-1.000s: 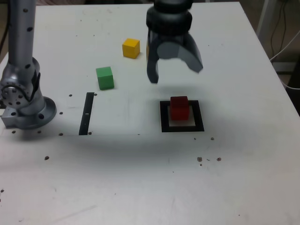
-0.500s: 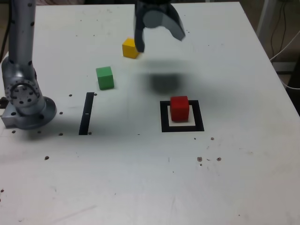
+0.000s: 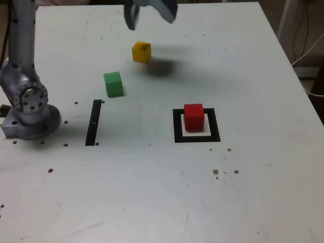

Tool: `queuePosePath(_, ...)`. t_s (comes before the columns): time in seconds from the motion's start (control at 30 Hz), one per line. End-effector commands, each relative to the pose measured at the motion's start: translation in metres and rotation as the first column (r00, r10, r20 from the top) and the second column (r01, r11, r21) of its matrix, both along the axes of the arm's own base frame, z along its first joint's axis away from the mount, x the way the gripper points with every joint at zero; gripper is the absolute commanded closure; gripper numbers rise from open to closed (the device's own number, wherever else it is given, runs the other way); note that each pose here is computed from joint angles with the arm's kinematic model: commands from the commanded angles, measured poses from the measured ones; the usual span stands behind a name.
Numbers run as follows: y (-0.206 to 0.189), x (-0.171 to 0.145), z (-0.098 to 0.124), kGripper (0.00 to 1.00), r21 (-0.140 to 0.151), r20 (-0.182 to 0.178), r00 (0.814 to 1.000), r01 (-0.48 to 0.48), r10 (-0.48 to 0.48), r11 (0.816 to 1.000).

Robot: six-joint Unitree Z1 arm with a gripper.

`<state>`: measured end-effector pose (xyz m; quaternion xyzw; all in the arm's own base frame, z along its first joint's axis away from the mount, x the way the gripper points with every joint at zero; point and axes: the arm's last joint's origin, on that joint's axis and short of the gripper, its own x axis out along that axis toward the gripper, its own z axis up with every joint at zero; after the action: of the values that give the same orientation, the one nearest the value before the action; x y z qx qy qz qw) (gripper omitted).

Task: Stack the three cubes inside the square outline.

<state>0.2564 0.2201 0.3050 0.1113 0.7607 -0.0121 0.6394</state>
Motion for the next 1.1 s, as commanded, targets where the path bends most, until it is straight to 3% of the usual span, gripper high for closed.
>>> queuePosePath(0.0,0.008,-0.005,-0.004,0.01,0.01,-0.025,1.0,0.001,-0.001,1.0)
queuePosePath(0.13,0.018,-0.009,-0.011,0.01,0.03,-0.052,0.998,0.028,-0.026,0.999)
queuePosePath(0.23,0.022,-0.008,-0.022,0.01,0.029,-0.071,0.997,0.04,-0.037,0.999)
queuePosePath(0.67,0.031,-0.007,-0.072,0.01,-0.047,-0.147,0.989,0.028,-0.035,0.999)
queuePosePath(1.07,0.026,-0.005,-0.089,0.07,-0.09,-0.14,0.989,0.034,-0.046,0.995)
